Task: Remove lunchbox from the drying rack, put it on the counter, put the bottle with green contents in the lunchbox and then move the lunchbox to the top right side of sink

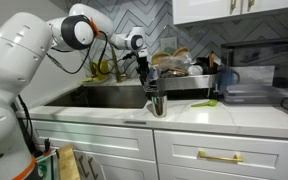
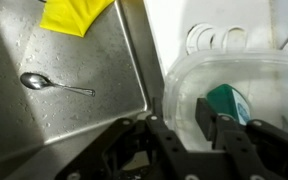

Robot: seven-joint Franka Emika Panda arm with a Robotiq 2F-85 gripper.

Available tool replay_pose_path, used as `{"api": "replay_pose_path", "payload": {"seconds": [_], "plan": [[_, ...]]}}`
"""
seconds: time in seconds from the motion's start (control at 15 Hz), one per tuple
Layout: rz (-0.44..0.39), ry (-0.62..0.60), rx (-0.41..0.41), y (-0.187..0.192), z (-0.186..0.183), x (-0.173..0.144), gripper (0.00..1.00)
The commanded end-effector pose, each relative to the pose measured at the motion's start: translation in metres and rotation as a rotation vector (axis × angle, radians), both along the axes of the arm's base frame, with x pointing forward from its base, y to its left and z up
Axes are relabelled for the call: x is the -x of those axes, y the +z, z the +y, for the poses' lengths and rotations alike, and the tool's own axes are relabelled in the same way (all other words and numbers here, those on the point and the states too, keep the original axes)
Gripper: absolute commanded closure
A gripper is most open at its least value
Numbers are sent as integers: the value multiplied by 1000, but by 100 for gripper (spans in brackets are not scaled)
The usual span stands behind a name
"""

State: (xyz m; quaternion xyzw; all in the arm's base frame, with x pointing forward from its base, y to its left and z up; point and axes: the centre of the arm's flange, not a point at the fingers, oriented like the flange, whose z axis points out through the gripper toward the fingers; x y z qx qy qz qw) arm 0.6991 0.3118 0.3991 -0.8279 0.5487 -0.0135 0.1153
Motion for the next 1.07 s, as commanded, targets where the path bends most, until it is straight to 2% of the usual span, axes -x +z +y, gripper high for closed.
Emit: {"api": "replay_pose_path", "payload": {"seconds": [0.0, 0.2, 0.27, 0.67, 1.0], "plan": [[-26, 4, 25, 23, 5, 6, 27], [-46, 53, 14, 45, 10, 17, 2], [-51, 90, 21, 56, 11, 23, 0], [-70, 391, 180, 122, -6, 67, 0], [-85, 633, 280, 153, -25, 95, 0]]}}
